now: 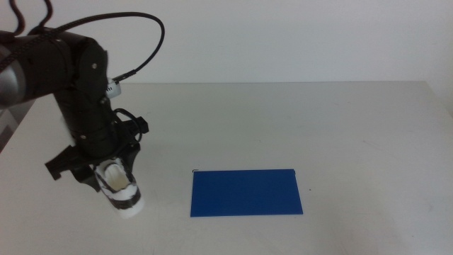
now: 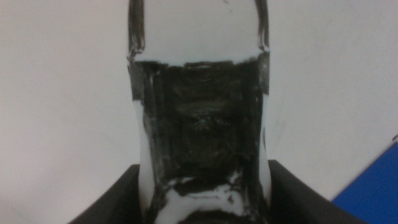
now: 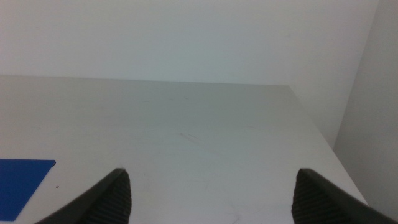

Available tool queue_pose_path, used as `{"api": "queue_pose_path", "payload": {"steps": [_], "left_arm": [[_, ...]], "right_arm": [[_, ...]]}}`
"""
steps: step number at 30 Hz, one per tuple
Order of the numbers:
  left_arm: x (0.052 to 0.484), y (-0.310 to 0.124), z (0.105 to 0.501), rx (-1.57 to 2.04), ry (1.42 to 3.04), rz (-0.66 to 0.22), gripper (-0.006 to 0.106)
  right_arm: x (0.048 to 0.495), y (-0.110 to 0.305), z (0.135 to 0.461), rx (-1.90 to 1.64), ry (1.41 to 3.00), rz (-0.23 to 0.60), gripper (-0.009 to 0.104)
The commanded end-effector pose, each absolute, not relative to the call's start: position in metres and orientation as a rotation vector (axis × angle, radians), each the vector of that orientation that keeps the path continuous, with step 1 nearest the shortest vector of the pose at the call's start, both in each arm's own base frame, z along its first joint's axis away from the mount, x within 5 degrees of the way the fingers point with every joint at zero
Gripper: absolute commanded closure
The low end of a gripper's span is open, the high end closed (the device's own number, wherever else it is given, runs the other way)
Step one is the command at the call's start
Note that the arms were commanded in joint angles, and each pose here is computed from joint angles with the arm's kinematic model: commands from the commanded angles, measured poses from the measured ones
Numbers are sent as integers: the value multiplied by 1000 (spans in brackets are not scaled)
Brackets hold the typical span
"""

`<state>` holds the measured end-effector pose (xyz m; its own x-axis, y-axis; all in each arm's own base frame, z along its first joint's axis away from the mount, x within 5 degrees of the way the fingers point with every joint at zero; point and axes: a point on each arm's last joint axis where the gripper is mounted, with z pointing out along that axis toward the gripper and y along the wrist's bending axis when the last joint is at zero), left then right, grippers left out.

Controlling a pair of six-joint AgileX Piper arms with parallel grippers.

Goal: Use one arm to grab the shoe from the table and place it on the mat.

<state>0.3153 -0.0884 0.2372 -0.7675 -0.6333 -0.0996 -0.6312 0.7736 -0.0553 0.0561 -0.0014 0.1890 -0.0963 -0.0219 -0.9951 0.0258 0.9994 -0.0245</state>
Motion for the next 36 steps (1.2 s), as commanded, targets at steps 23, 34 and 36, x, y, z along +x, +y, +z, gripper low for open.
{"api": "queue_pose_path", "payload": {"steps": [23,34,36], "left_arm": [[324,-245,280,-972,2800,-289,102],[335,-295,276,-885,2805,-364,102],[335,-296,273,-893,2808,-361,102]], "right_arm": [[55,-2,200,-7,1559,-65,29],[55,-2,200,-7,1559,-65,29],[55,-2,200,-7,1559,-65,29]]}}
